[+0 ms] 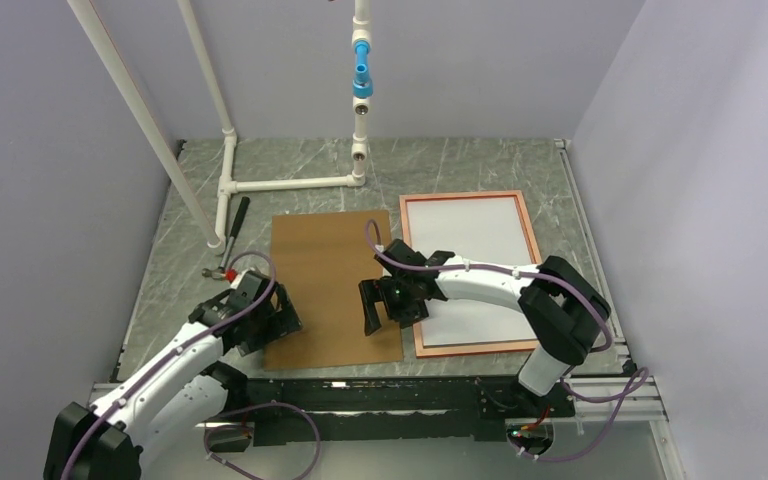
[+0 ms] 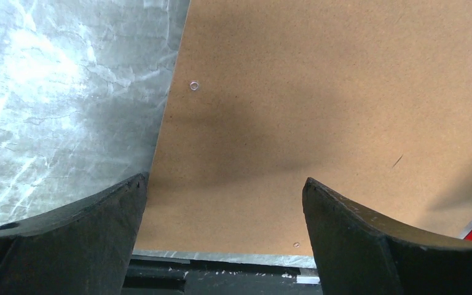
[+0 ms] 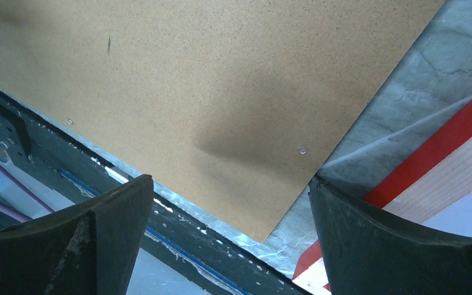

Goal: Put the photo into the frame

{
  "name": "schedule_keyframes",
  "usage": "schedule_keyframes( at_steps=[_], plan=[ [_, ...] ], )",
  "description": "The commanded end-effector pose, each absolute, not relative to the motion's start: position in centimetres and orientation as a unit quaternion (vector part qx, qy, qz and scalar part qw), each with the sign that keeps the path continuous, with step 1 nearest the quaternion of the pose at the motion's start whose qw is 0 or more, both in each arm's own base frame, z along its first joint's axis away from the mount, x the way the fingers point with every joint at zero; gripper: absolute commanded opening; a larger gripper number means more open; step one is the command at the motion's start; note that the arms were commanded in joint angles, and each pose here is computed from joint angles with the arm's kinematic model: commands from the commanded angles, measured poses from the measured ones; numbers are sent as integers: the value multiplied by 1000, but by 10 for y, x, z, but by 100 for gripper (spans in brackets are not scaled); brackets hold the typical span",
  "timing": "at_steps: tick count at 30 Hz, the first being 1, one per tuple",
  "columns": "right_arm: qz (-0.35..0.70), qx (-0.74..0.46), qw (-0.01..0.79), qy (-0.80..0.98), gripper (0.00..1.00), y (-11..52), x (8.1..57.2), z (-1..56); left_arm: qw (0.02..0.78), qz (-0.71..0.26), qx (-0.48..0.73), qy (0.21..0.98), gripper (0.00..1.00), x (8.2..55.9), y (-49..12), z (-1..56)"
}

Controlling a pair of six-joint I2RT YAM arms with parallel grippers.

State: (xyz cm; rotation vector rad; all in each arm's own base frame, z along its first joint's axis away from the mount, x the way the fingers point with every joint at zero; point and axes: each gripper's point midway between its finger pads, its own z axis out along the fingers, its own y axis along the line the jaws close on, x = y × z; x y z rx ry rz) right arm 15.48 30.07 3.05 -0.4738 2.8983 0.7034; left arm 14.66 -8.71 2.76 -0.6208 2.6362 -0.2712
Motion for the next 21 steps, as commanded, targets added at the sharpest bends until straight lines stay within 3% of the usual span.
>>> schedule_keyframes(
  at_steps=[1,21],
  plan=[
    [193,-146,34,970,100,284,152,9,223,-78,-204,950,99,159,-85,46],
    [209,-101,56,971,100,268,209,10,227,-103,-219,943,99,214,-67,37]
  ],
)
